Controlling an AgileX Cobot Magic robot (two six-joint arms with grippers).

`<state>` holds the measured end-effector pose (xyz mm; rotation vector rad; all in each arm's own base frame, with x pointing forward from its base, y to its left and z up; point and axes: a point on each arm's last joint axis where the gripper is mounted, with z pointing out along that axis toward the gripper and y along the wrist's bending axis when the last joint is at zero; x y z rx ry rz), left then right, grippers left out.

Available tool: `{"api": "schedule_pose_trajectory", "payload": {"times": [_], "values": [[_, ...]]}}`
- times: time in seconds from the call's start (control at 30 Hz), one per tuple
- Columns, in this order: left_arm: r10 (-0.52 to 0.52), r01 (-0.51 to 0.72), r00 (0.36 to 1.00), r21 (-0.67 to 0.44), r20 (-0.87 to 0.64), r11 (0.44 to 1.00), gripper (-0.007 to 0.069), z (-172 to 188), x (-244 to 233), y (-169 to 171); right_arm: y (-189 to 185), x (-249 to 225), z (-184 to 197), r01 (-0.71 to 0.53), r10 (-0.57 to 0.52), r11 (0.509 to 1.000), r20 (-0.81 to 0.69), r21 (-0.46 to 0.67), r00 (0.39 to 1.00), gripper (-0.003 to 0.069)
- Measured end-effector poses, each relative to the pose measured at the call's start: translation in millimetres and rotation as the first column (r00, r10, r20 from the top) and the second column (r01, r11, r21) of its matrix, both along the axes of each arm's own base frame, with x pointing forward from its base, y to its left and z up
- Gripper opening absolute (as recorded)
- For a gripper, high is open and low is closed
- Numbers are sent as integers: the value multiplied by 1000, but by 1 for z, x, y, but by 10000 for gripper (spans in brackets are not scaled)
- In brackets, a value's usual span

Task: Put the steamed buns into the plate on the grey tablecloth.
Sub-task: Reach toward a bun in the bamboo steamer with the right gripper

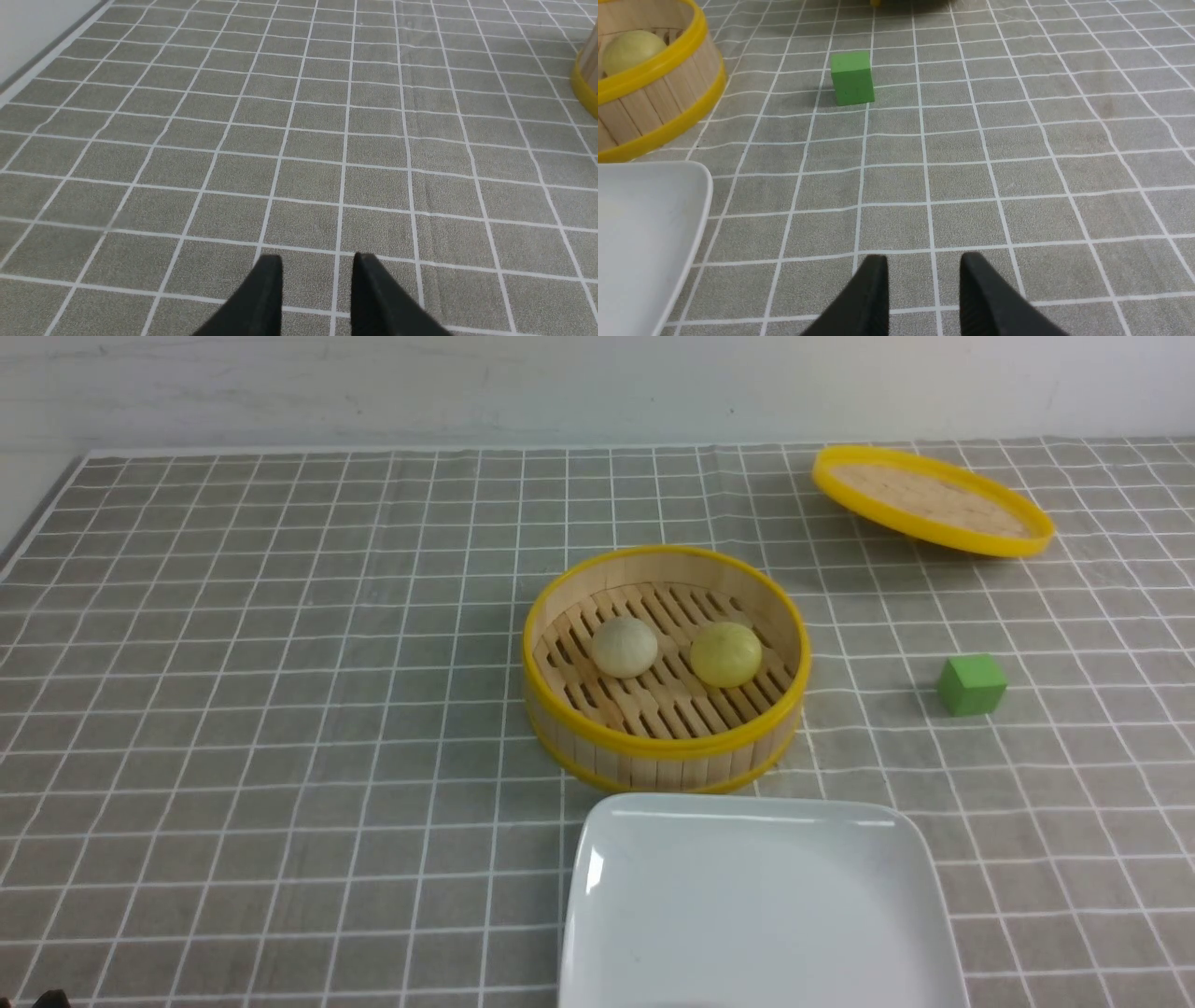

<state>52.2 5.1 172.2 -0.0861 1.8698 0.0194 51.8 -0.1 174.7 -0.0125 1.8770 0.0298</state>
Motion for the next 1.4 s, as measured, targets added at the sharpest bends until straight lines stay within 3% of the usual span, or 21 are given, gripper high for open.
{"api": "schedule_pose_trajectory", "payload": {"times": [0.63,0.83,0.9,0.97,1.0,1.03,1.07,1.1,1.13,1.17,1.2,1.23,1.27,1.3,1.33,1.4], "values": [[4,-4,1000,52,-3,999,241,0,0,2,0,0,0,0,0,1000,0,-4,1000,238],[5,-4,1000,51,-3,999,241,0,0,2,-6,0,1,4,-2,978,11,-207,1000,238],[11,-11,1000,-9,2,1000,241,0,0,1,-7,0,1,8,-4,969,14,-246,1000,238],[33,-30,999,-212,14,977,241,1,0,-3,-6,1,2,21,-15,986,38,-165,999,238],[49,-41,999,-349,16,936,241,1,1,-5,-4,2,2,28,-24,997,52,-77,998,238],[52,-43,999,-377,14,925,241,1,1,-6,-3,2,3,31,-30,999,58,-21,998,238],[76,-61,997,-575,3,816,241,1,1,-10,1,2,4,42,-58,978,71,206,996,238],[88,-71,996,-673,-9,736,241,2,1,-12,2,3,6,47,-76,941,74,336,994,238],[101,-86,994,-788,-30,610,241,2,1,-14,4,3,8,50,-99,872,74,487,992,238],[104,-90,994,-818,-37,568,241,3,1,-15,5,3,9,52,-108,839,72,541,992,238],[111,-102,992,-894,-59,436,241,4,1,-17,7,3,12,56,-137,695,55,717,989,238],[113,-109,991,-930,-74,351,241,5,1,-19,8,4,13,61,-149,610,38,790,988,238],[114,-113,990,-946,-82,304,241,5,1,-19,8,4,14,68,-158,529,19,846,987,238],[113,-114,990,-949,-83,294,241,5,1,-19,8,4,14,69,-159,518,17,853,987,238],[115,-114,990,-958,-86,264,241,6,1,-20,8,4,14,75,-165,453,1,888,986,238],[116,-112,990,-962,-85,249,241,6,1,-20,9,4,14,79,-167,424,-8,902,986,238]]}}
